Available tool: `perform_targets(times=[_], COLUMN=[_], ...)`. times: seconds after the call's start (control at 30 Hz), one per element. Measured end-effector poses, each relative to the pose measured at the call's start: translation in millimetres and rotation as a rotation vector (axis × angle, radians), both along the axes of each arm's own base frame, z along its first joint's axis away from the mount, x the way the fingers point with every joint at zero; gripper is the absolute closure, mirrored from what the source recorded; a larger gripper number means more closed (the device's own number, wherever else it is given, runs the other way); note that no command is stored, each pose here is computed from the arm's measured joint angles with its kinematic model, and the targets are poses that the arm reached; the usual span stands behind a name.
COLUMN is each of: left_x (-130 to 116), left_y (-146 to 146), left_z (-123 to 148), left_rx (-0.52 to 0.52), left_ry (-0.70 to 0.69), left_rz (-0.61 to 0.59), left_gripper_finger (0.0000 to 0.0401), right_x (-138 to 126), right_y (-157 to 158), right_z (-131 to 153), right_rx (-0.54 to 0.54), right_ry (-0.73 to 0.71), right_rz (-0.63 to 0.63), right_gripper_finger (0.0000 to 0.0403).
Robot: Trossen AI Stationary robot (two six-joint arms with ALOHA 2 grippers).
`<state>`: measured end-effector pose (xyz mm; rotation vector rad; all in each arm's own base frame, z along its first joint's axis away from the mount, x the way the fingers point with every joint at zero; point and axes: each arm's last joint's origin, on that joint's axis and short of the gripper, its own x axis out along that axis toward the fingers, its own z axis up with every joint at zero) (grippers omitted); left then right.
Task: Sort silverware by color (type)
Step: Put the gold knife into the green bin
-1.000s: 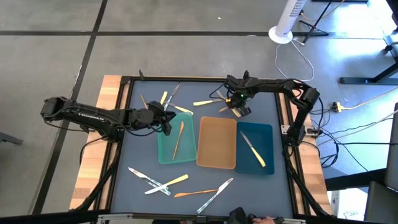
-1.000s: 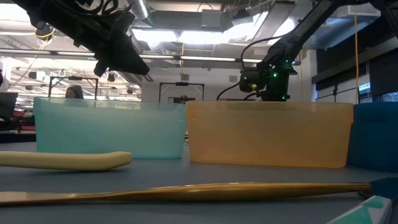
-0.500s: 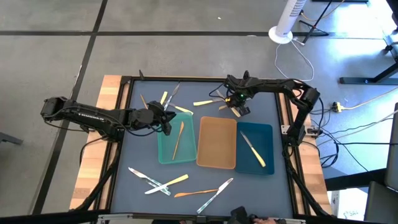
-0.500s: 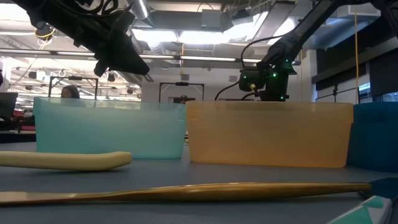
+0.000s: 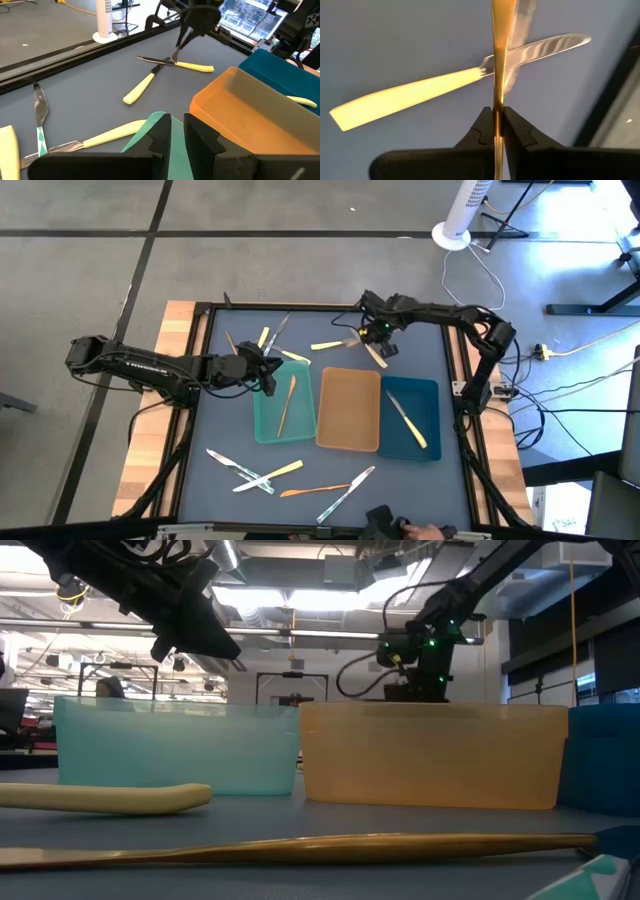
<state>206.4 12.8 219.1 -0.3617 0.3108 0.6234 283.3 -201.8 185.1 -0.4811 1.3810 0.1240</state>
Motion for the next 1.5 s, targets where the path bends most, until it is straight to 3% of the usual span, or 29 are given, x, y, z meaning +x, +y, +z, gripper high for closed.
perform_targets(times=[0.5,0.8,1.07,1.3,1.5], left_x=[-0.3,-1.0,-1.7,-1.9,-0.8], left_y=[0.5,8.6,19.9,28.6,36.2], left_z=[0.1,1.5,3.1,4.0,7.1], left_rx=[0.115,0.167,0.164,0.139,0.145], left_ry=[0.072,0.088,0.074,0.056,0.033], left_rz=[-0.034,0.025,0.077,0.07,0.008], left_gripper_finger=[0.0355,0.0355,0.0355,0.0353,0.0305], right_x=[27.6,43.7,55.9,68.3,87.0], right_y=[-18.8,-25.3,-28.7,-18.6,3.0], right_z=[72.9,86.6,99.0,105.9,114.2], right_rx=[-0.106,-0.004,0.19,0.278,0.291], right_ry=[-0.209,-0.509,-0.771,-0.871,-0.961], right_rz=[-0.018,-0.198,-0.361,-0.389,-0.354], right_gripper_finger=[0.0398,0.0398,0.0398,0.0398,0.0398])
